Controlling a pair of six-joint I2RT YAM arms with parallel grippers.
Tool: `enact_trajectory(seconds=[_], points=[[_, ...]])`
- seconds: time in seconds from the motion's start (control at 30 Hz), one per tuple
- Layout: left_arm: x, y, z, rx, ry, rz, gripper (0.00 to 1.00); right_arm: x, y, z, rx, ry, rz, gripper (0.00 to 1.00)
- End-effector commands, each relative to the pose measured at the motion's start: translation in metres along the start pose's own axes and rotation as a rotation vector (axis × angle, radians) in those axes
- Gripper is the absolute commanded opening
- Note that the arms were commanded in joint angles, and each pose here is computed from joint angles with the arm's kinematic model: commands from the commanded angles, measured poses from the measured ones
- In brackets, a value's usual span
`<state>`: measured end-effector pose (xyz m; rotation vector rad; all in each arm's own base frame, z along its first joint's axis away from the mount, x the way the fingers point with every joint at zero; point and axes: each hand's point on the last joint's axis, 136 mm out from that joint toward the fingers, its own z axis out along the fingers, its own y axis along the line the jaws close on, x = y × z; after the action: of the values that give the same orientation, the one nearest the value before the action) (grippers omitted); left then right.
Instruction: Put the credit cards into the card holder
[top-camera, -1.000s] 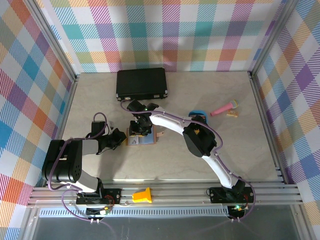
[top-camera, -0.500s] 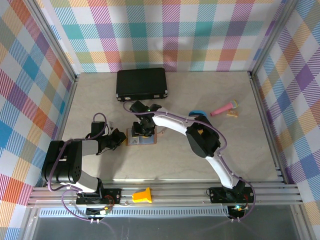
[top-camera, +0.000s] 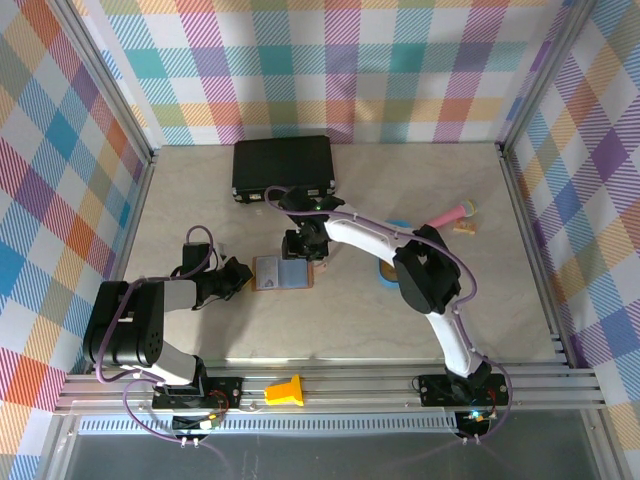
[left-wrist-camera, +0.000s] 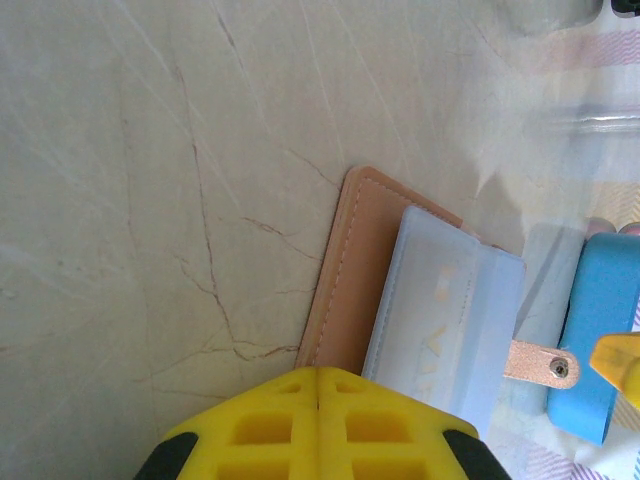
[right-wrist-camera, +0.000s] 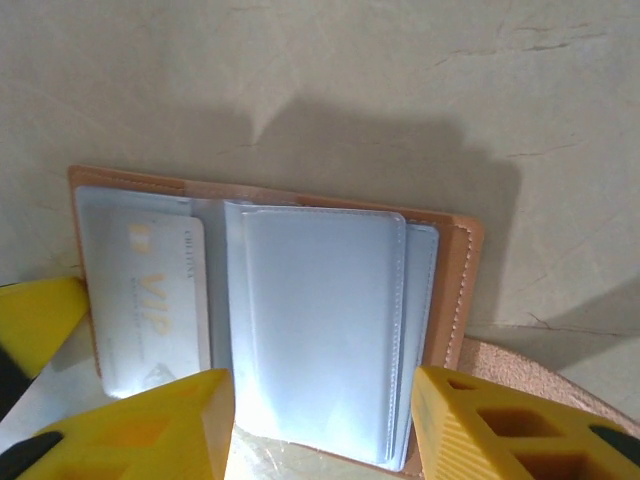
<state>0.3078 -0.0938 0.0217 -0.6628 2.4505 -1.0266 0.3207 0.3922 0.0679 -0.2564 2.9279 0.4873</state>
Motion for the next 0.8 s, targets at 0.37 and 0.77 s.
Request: enact_trajectory(seconds=[0.37,0.77], points=[[0.007,0.008,-0.003,-0.024,0.023,-0.020,0.05,0.009,0.004,0.024,-0.031,0.104,-0.030,0.51],[0.008,0.009,-0.002,-0.026,0.024,-0.023,0.05,0.008,0.004,0.029,-0.013,0.115,-0.029,0.51]])
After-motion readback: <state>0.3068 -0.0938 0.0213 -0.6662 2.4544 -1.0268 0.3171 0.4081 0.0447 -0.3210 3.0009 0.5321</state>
